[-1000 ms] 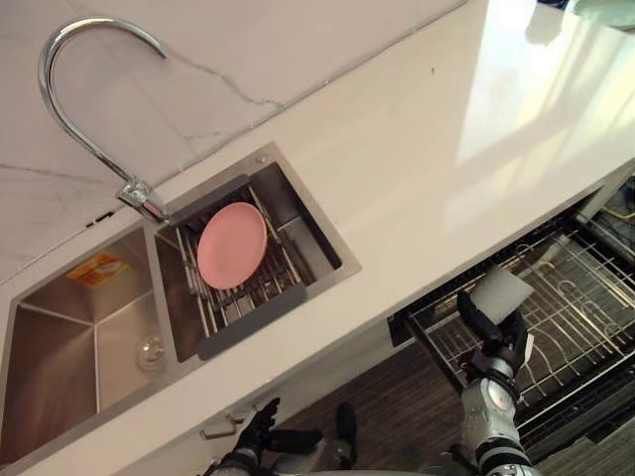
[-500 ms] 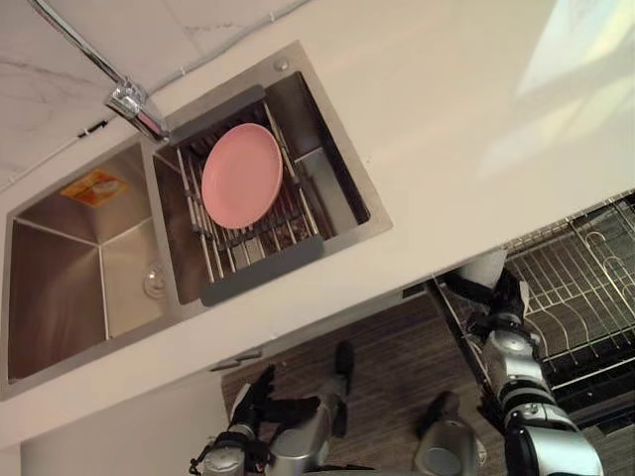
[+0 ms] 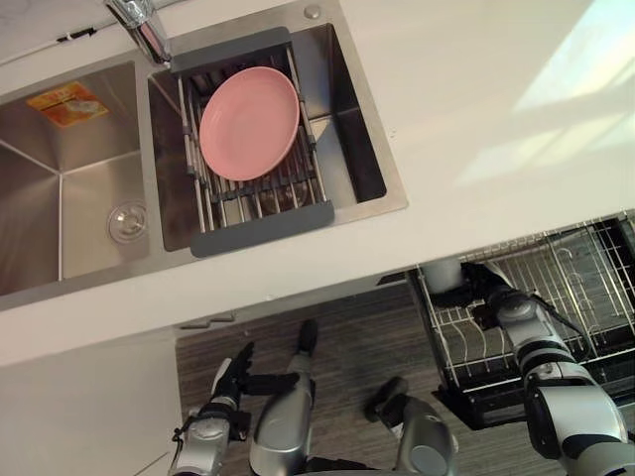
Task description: Walk over to the sink, pick up the cup, carry it to the dishwasher, place the cup inside the dishwasher, then close the dishwasher door
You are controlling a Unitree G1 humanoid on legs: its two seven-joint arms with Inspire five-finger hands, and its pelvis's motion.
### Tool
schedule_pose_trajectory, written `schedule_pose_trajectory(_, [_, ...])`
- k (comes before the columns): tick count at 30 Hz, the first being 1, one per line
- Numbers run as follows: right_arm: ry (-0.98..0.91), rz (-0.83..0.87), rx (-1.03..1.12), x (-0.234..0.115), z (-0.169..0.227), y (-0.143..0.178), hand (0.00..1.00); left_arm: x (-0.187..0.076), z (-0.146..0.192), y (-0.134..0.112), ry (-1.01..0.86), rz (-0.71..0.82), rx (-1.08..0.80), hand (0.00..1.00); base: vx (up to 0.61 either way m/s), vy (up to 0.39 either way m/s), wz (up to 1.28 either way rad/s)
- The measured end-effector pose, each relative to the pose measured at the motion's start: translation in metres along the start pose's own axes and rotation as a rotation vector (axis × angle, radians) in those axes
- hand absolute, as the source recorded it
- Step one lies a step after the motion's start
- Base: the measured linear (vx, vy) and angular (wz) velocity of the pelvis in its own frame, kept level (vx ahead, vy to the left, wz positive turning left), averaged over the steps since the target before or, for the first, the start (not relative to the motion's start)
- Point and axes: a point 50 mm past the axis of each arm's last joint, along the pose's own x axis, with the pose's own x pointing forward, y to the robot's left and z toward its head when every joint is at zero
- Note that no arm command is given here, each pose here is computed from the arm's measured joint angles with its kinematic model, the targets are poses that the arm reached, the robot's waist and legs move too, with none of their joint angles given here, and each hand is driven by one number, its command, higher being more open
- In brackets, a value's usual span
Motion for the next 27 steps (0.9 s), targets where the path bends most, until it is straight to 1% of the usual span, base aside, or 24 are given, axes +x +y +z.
schedule_pose_trajectory(3, [0.009,0.044,0.019,0.001,-0.004,0.008,1.00,0.000,0.000,0.006,0.008,0.012,0.013,1.00,-0.06,-0.058,-0.08])
schedule_pose_trajectory(5, [0.002,0.074,0.078,0.001,-0.006,0.014,1.00,0.000,0.000,0.008,0.015,0.024,0.018,1.00,-0.07,-0.060,-0.09])
schedule_pose_trajectory(8, [0.009,0.086,0.163,0.001,-0.011,0.020,1.00,0.000,0.000,0.008,0.021,0.031,0.018,1.00,-0.09,-0.072,-0.11])
schedule_pose_trajectory(13, [0.035,0.080,0.225,0.001,-0.017,0.035,1.00,0.001,-0.001,0.010,0.031,0.039,0.031,1.00,-0.02,-0.056,-0.10])
schedule_pose_trajectory(21, [0.061,0.027,0.248,-0.003,-0.022,0.081,1.00,0.000,-0.011,0.012,0.079,0.053,0.067,1.00,0.00,-0.028,-0.23])
schedule_pose_trajectory(24, [0.092,0.065,0.217,-0.011,-0.035,0.103,1.00,-0.001,-0.019,0.014,0.124,0.063,0.084,1.00,0.04,0.009,-0.31])
schedule_pose_trajectory(27, [0.099,0.106,0.187,-0.017,-0.043,0.117,1.00,-0.003,-0.026,0.016,0.154,0.068,0.092,1.00,0.06,0.016,-0.31])
